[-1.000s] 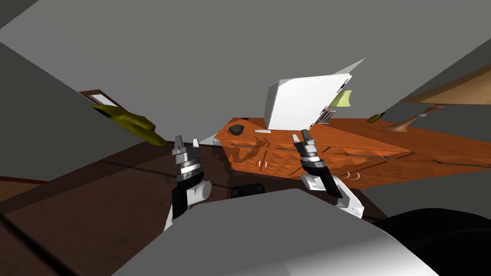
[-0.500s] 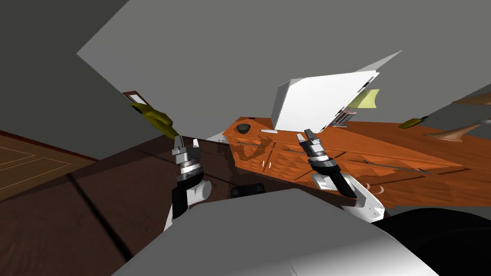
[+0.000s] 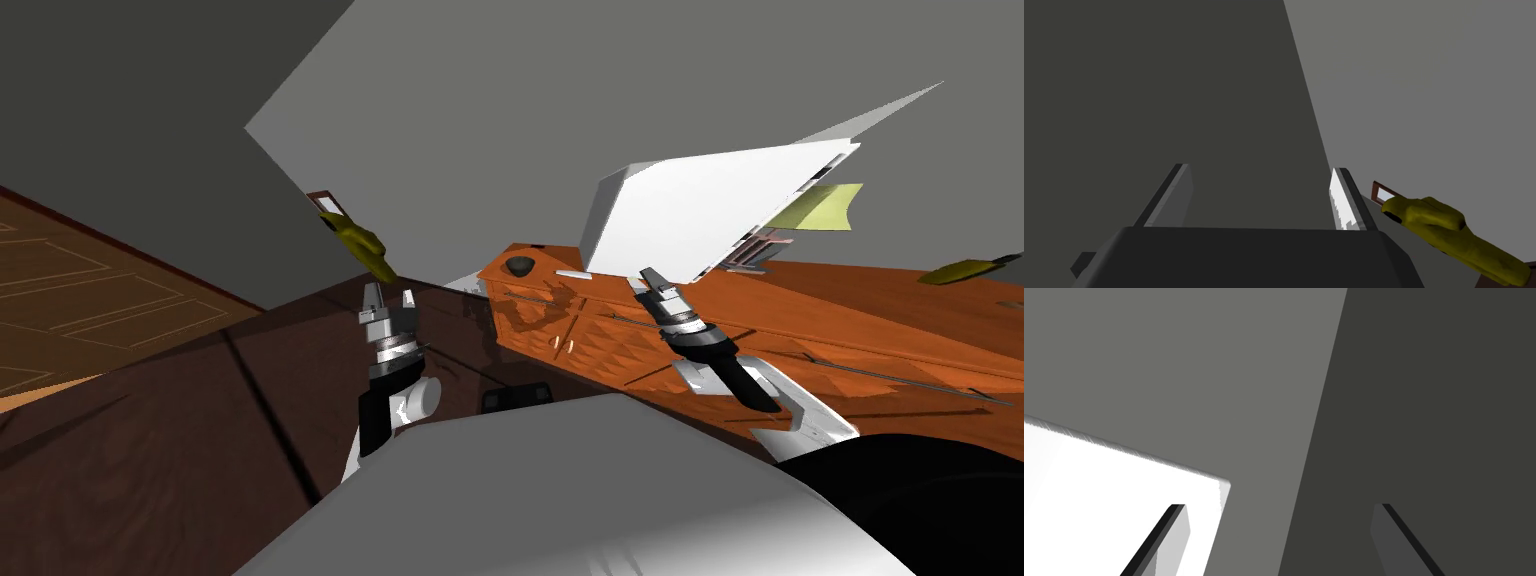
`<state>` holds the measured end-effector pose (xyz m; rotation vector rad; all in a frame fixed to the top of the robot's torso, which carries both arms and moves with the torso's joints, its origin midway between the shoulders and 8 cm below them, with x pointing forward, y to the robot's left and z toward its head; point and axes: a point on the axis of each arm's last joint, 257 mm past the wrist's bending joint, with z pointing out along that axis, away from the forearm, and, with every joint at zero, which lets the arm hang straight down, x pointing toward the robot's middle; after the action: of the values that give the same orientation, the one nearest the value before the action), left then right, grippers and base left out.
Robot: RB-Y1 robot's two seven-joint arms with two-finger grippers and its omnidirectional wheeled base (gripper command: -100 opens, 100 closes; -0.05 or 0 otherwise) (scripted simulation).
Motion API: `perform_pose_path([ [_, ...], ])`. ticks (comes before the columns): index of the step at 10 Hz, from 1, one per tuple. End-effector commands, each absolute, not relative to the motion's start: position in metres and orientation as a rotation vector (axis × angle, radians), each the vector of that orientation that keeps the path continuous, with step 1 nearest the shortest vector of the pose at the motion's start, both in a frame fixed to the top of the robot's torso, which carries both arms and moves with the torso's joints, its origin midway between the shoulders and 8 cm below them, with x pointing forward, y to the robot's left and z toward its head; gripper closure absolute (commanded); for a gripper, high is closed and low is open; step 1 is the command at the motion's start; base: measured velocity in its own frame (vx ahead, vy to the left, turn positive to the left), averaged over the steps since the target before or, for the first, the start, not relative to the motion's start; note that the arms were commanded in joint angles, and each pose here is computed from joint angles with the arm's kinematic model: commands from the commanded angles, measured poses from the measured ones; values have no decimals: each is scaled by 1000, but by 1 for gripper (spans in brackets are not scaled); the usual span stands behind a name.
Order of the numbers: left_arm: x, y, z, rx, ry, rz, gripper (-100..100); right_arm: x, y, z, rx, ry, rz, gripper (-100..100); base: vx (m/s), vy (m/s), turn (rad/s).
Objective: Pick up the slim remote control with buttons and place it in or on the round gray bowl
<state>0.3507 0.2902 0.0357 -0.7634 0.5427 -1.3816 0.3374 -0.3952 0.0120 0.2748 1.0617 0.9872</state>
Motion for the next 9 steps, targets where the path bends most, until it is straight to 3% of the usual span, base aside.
perform_pose_path([
  [1,351,290,36,-763,543,-1382,0,337,-404,13,224,1109,953,-100,-31,30,316],
  [9,351,290,36,-763,543,-1381,0,341,-423,10,-15,1355,819,-100,-9,16,196],
])
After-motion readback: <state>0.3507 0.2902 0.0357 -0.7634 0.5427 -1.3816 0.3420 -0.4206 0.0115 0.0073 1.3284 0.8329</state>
